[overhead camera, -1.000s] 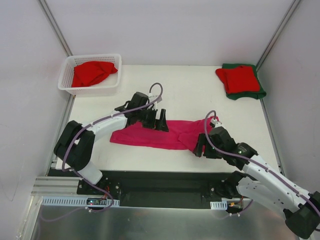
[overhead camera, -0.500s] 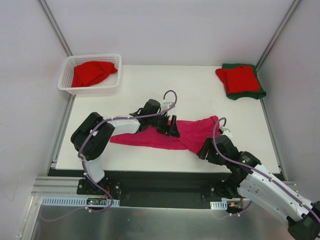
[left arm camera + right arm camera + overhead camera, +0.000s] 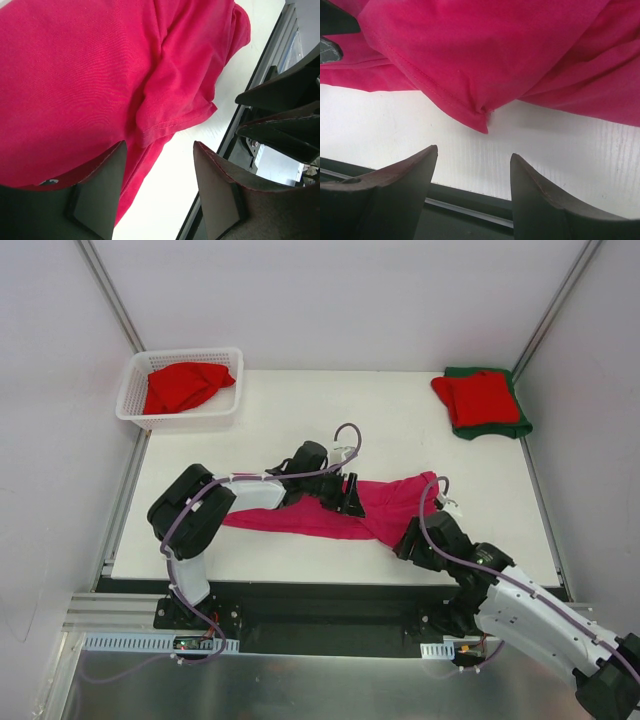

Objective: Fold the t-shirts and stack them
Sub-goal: Fold the other side of the tshirt into a rectangle

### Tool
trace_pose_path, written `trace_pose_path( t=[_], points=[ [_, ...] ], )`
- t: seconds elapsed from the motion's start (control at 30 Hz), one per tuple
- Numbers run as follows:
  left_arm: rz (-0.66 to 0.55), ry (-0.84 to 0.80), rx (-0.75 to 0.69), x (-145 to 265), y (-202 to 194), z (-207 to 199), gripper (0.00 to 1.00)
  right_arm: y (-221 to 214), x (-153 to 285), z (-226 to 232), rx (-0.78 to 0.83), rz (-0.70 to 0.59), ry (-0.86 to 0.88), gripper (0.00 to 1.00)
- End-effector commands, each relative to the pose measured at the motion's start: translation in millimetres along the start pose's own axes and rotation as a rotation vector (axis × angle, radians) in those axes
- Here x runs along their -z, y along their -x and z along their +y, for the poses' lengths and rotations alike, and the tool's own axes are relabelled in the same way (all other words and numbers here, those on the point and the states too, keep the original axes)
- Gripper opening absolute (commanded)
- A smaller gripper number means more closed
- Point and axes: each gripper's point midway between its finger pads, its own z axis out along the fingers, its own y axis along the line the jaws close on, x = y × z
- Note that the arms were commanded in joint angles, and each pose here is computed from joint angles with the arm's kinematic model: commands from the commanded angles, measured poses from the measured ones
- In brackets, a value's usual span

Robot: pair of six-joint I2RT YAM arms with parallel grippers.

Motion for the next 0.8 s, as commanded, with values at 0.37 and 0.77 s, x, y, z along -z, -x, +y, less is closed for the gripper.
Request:
trace_pose_path(
  t=[0.37,0.77],
  points=[
    [-0.011,-0.043,-0.018,-6.5,0.3,-6.2,0.46,4.1,-22.5,7.5,-0.028,-0.043,0.007,0.51],
    [0.004,-0.041,-0.013,-11.4,-4.9,-2.9,0.45,4.6,-28.4,1.8,-0.019,-0.054,-0.026,0.47]
  ],
)
